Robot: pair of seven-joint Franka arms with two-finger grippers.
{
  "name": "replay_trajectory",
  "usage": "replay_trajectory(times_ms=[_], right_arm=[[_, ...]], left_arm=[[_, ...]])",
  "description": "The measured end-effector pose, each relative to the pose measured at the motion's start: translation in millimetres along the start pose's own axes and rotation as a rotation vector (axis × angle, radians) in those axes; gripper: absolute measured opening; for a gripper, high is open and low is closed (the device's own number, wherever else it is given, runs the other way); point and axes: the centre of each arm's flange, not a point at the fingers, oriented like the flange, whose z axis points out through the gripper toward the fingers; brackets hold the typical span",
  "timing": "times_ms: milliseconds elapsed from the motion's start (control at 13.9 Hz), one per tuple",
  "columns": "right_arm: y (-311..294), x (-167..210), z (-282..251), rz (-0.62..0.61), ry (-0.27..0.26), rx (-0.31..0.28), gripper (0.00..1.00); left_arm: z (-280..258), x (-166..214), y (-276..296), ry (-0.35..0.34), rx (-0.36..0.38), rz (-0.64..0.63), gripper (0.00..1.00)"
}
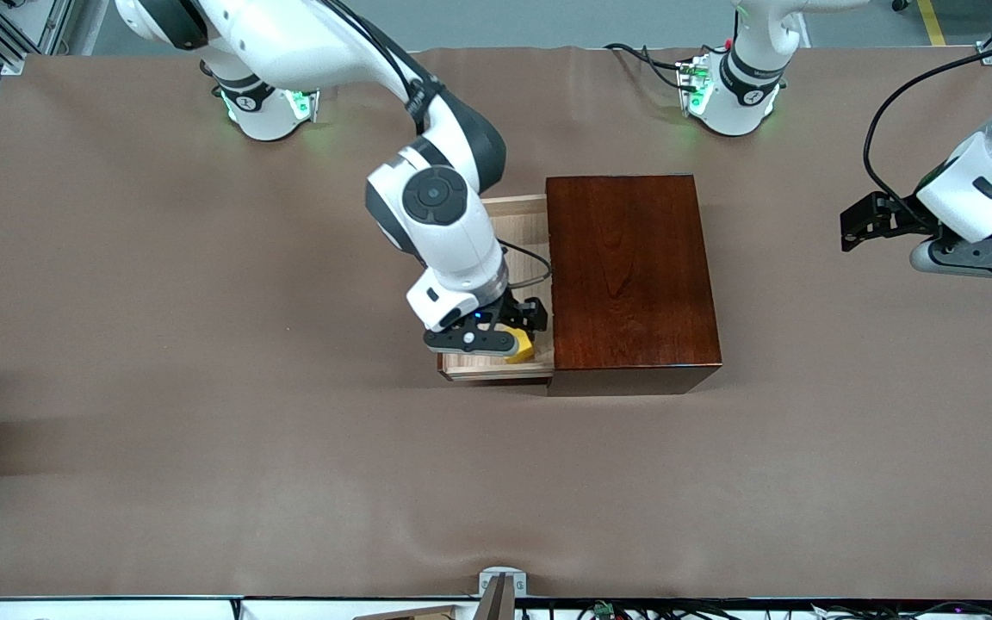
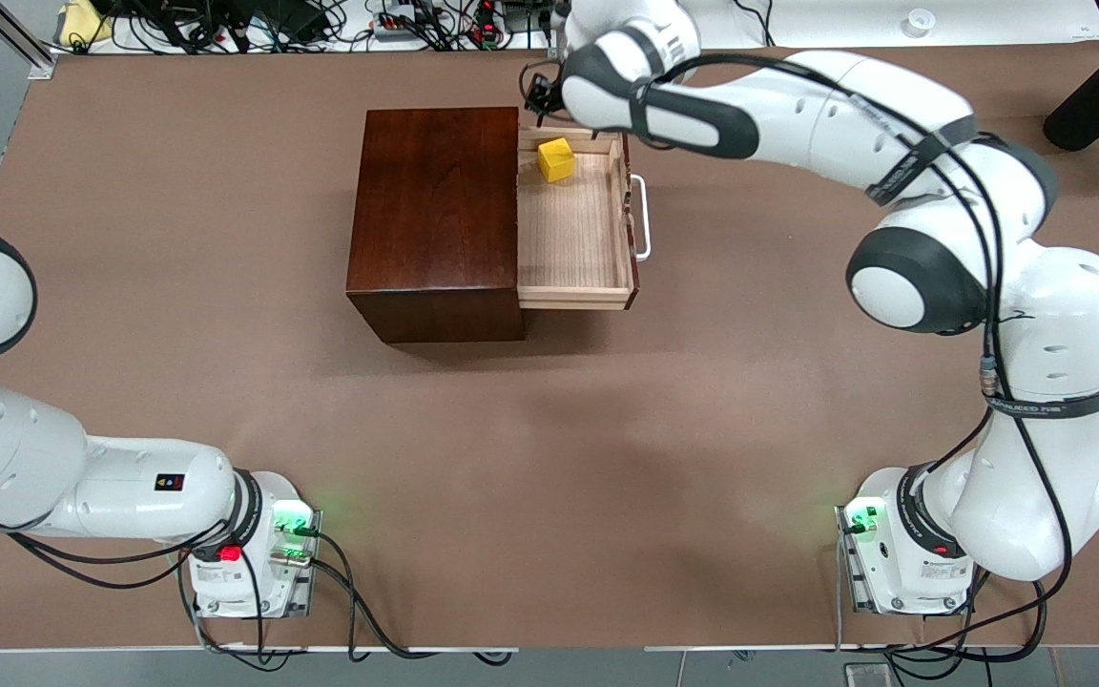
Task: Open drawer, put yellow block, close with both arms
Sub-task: 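Open the right gripper to drop the cube into the drawer, then withdraw the right gripper while the left gripper moves to the drawer front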
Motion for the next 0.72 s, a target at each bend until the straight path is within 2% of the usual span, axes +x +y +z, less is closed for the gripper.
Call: replay_trajectory(times_ms=[359,502,718], right_arm=[[47,32,-106,0.068,-0.002,-0.038,1.00],[80,44,-141,0.052,-0.028,-0.076,1.00],[145,72,-185,0.013,-0.063,-0.122,1.00]], left_arm=[[14,10,-7,-0.022,-0.010,-0.012,1.00],[15,12,-3,-0.024,-0.023,-0.008,1.00],[15,13,6,-0.027,-0.111,-0.074,1.00]])
